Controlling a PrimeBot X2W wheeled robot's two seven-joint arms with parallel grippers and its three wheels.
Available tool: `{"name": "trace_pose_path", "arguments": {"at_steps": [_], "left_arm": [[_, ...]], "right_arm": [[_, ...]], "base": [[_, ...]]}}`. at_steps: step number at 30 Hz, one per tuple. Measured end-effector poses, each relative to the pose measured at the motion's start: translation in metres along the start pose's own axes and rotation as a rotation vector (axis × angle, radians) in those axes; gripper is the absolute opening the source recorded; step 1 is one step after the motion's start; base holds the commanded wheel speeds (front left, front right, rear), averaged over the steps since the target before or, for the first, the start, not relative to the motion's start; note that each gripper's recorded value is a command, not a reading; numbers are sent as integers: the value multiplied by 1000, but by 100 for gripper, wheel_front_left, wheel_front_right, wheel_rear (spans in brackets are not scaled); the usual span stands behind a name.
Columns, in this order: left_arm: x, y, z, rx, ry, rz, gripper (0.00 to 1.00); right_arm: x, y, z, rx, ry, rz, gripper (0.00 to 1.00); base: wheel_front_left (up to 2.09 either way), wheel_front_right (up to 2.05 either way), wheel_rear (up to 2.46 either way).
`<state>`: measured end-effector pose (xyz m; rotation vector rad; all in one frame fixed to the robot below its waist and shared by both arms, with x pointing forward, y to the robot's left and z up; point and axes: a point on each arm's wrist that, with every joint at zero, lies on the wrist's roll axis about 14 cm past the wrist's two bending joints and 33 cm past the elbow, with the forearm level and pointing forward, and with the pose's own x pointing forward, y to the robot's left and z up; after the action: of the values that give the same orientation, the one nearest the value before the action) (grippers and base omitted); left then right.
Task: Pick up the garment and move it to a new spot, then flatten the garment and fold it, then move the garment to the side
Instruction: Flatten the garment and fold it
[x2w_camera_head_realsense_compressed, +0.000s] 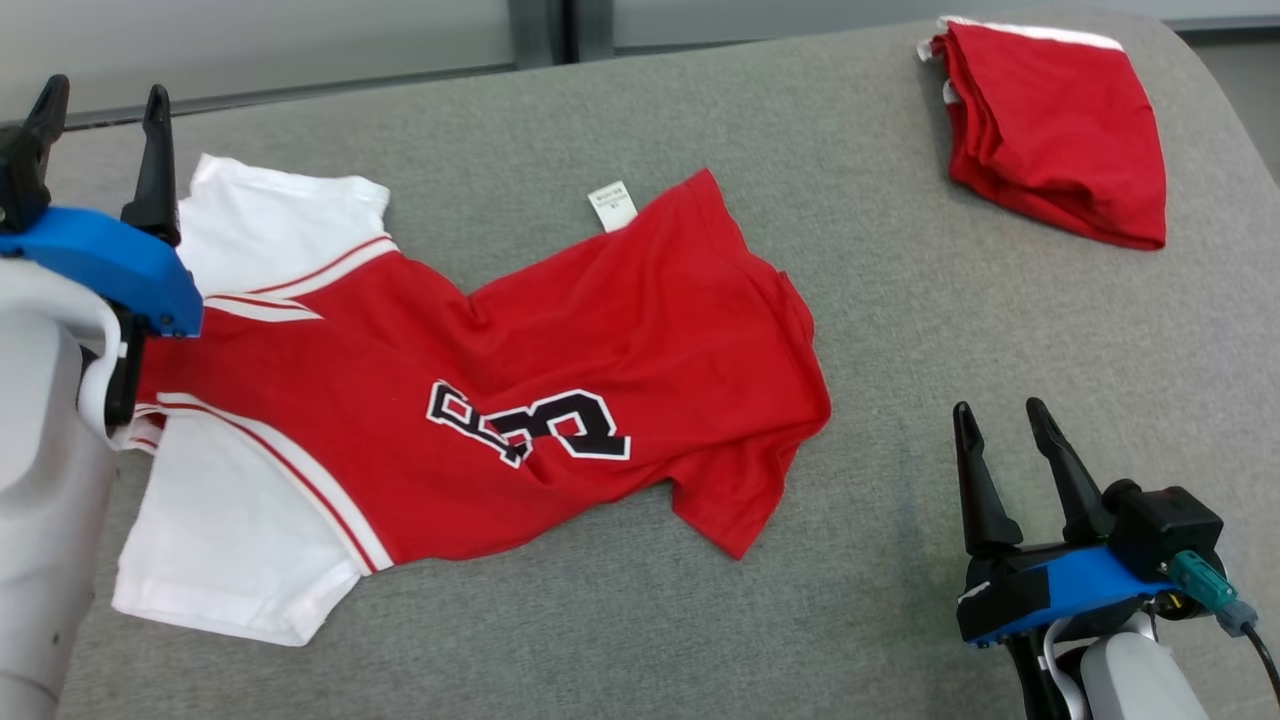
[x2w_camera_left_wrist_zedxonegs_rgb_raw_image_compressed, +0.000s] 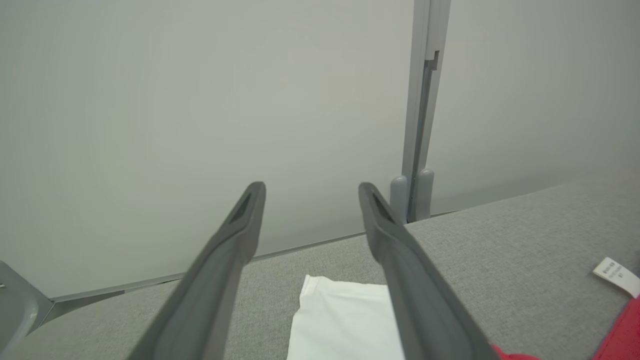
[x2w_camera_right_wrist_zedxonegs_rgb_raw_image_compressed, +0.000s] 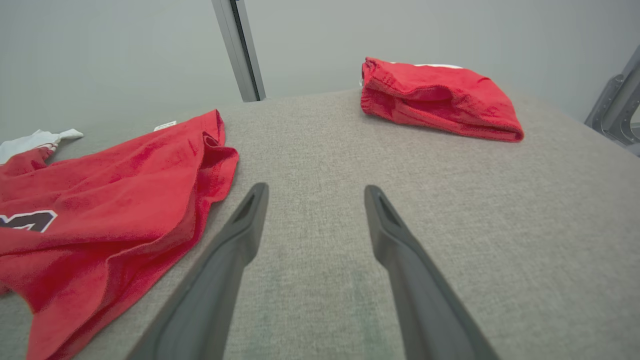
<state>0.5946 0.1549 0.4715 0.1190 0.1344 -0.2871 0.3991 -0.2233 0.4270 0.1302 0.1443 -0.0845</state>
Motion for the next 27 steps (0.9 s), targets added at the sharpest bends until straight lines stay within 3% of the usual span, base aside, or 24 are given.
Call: {"name": "trace_pose_path", "arguments": {"at_steps": [4,13,27], "left_arm": [[-29,7,23,-37,-103,42,100],[-116,16,31,-87,-219,157,100],[-211,8,-9,-142,-174,278,100]], "right_arm": [[1,9,11,7,-33,25,100],[-3,37,21,20,-65,103,100],[-19,54,26,27,-79,157,100]], "base": [[0,0,0],[0,0,0],[0,0,0]]}}
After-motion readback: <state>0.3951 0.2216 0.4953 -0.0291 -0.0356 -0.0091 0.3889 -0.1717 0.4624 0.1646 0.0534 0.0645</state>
